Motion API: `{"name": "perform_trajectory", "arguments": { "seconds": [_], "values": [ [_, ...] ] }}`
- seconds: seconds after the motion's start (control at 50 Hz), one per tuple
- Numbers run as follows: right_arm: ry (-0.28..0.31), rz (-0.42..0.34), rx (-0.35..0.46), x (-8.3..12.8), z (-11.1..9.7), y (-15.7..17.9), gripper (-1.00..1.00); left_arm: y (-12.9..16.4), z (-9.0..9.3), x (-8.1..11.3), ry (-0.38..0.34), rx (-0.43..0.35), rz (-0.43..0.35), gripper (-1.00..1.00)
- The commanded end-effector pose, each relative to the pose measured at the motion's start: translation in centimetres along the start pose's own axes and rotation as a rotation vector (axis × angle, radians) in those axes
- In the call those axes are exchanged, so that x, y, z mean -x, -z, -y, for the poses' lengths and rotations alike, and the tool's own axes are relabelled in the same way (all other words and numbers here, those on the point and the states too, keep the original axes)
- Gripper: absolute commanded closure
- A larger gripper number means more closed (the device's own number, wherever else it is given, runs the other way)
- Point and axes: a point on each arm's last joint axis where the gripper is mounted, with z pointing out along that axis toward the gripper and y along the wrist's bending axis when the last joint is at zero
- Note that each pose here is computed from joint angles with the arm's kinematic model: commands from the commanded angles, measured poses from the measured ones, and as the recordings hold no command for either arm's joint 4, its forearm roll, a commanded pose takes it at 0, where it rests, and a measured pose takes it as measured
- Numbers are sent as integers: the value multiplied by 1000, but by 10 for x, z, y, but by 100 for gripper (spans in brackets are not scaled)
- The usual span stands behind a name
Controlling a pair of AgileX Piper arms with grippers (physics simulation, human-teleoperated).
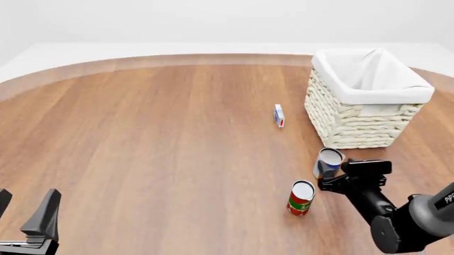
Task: Pick up the alphabet soup and the cream cheese box, and put them in the basket.
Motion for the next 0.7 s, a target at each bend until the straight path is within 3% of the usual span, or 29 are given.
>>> {"name": "perform_trajectory", "arguments": {
  "seconds": [0.02, 0.7],
  "values": [
    [-2, -23, 5, -7, -1, -8, -100, 0, 0, 0, 0, 0, 0, -100],
    [-8, -82, 0, -22, 0, -26, -100, 0, 0, 0, 0, 0, 0, -100]
  ]
}}
